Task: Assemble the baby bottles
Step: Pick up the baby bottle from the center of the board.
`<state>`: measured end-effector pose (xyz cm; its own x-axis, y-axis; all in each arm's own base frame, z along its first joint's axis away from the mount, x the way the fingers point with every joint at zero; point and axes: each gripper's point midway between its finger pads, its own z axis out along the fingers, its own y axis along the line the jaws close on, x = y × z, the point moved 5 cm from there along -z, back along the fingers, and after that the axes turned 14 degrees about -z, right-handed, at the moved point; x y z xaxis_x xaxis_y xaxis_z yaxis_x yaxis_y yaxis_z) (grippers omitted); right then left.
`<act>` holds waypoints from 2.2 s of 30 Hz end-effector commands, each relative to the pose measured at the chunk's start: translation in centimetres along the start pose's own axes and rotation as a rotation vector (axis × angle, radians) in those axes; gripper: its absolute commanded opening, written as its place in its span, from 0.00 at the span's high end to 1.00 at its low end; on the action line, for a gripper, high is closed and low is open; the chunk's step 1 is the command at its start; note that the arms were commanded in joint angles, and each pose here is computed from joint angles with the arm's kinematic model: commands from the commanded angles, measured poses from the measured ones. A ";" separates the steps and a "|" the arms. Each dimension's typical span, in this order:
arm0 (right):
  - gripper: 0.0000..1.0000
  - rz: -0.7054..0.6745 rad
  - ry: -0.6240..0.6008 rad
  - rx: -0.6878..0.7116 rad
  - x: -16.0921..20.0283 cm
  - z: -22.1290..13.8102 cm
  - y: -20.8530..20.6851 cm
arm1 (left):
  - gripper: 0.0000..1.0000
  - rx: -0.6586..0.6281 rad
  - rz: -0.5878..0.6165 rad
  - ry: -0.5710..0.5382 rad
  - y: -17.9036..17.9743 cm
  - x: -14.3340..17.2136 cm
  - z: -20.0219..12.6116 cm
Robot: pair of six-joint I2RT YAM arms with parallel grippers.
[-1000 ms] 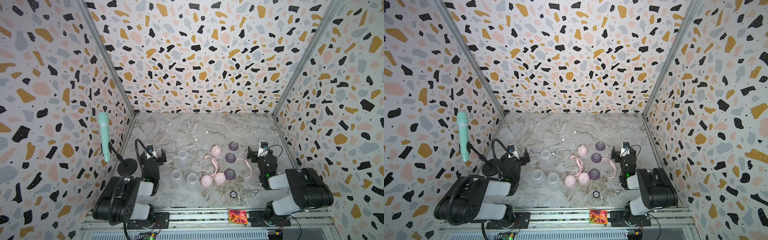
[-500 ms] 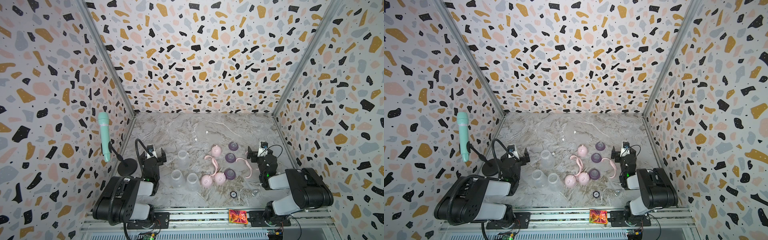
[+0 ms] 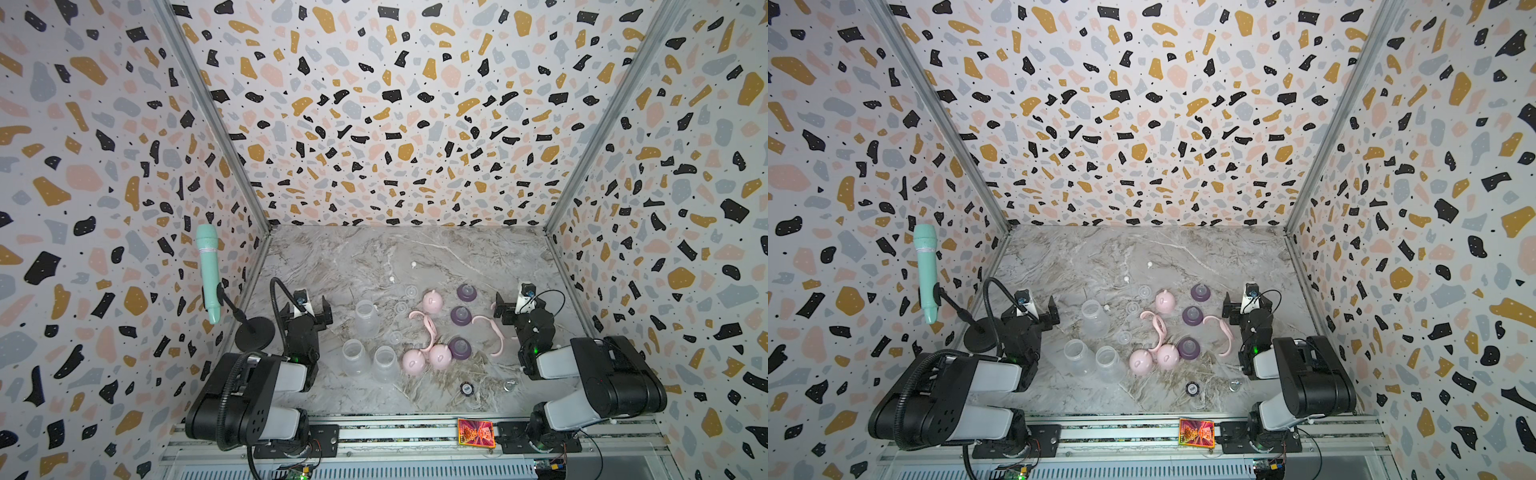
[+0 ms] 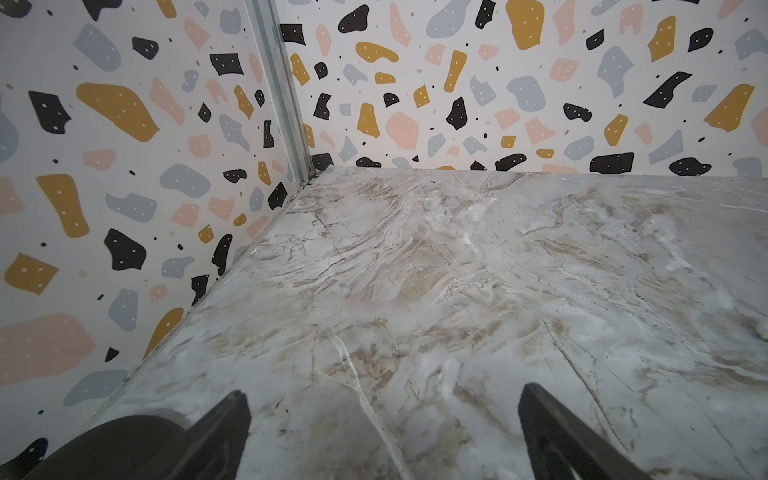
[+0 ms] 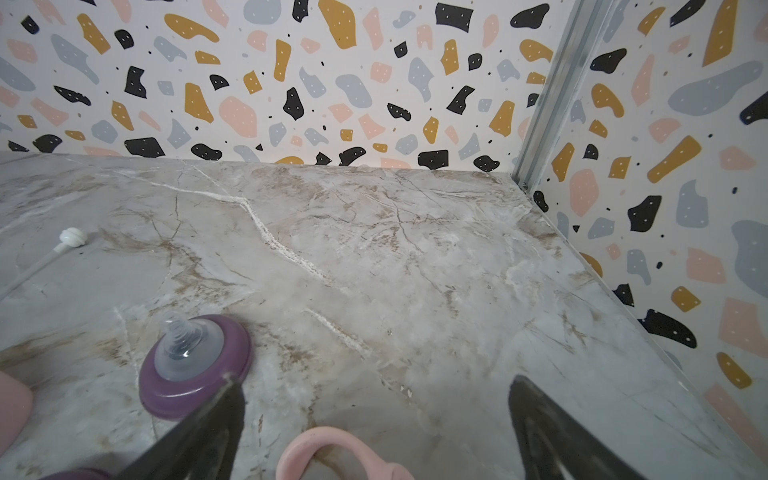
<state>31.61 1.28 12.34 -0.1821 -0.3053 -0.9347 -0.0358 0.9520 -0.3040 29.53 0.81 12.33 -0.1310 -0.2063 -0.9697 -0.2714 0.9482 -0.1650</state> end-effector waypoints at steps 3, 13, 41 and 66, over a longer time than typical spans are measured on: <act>0.01 -0.012 -0.039 -0.023 -5.7 -0.6 -0.6 | 0.00 -0.053 -0.046 -0.076 -0.7 -5.3 -0.4; 0.01 -0.132 -0.270 -0.736 -17.9 -8.4 11.6 | 0.00 0.075 -0.175 -0.090 -3.2 -14.7 -4.2; 0.01 -0.417 -0.090 -1.482 -14.0 -19.5 31.3 | 0.00 0.376 -0.173 0.048 -5.3 -16.7 -10.7; 0.50 -0.354 -0.024 -1.426 -12.1 -18.4 32.7 | 0.07 0.467 -0.138 0.065 -6.2 -16.2 -11.1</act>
<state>14.60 37.07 14.95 0.0563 -0.5547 -0.8302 -0.9971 0.0107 -0.0747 22.83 -3.67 29.38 -0.2317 -0.3566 -0.9051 0.0799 0.9203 -0.3830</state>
